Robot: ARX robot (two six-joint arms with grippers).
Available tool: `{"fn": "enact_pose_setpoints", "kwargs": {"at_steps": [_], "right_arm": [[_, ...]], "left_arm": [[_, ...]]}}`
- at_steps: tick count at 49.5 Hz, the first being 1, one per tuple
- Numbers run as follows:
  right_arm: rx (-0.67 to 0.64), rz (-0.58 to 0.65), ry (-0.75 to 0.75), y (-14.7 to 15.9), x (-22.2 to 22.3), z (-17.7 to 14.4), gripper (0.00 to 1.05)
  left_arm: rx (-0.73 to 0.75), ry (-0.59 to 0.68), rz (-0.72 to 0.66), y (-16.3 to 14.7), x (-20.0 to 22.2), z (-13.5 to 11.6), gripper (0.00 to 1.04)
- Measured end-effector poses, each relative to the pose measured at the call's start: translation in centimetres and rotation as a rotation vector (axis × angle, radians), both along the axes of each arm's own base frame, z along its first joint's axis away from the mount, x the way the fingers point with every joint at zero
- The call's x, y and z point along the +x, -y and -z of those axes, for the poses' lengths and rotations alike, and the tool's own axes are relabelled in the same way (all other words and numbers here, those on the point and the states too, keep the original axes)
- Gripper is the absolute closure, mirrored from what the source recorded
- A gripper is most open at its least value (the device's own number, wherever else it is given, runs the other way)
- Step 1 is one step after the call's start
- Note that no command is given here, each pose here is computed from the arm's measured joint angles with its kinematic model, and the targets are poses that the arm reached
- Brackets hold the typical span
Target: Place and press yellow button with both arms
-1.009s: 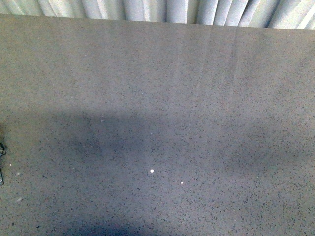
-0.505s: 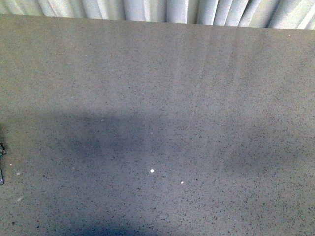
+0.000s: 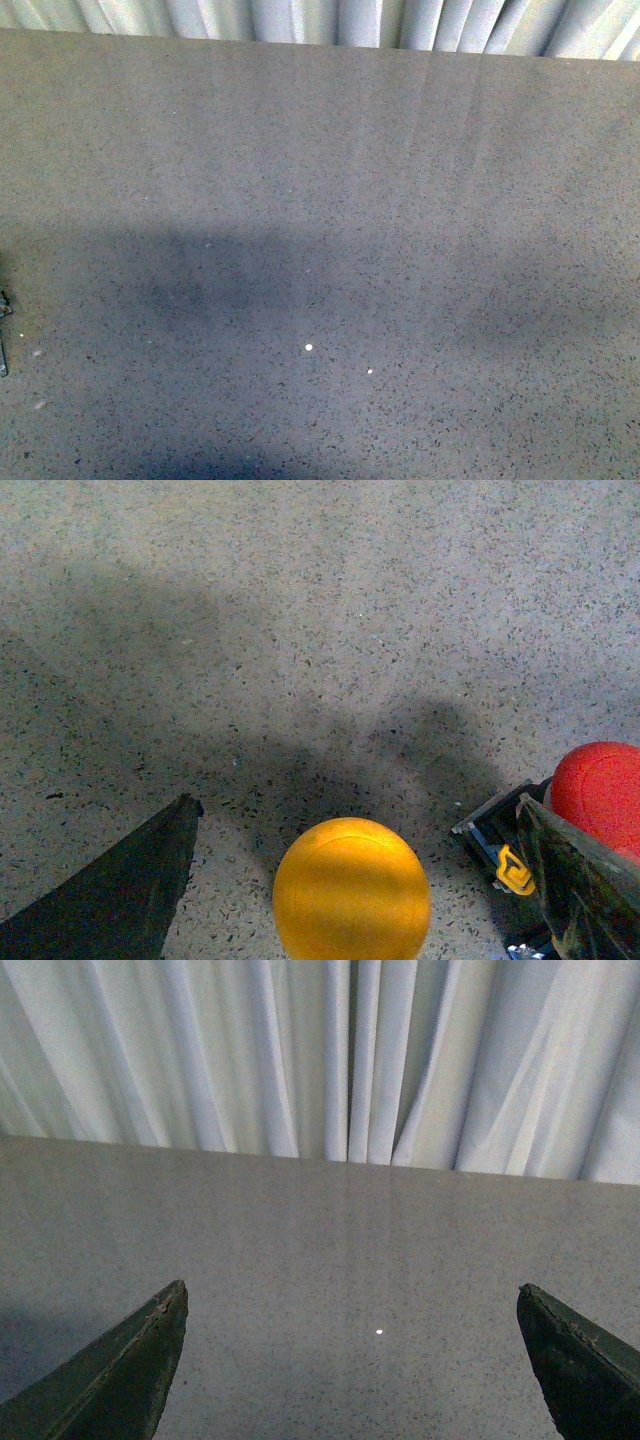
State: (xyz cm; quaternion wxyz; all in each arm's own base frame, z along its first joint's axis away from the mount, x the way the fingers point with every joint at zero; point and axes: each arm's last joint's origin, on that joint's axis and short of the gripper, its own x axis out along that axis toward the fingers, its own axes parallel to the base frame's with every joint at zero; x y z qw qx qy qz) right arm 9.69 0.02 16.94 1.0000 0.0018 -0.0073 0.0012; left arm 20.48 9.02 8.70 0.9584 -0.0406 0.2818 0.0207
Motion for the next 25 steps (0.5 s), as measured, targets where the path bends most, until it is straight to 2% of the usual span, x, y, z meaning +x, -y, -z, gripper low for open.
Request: {"fn": "enact_pose_setpoints", "kwargs": {"at_steps": [25], "right_arm": [[0.0, 0.0, 0.0, 0.0, 0.0, 0.0, 0.09]], "left_arm": [[0.001, -0.018, -0.014, -0.28, -0.01, 0.73, 0.09]]}}
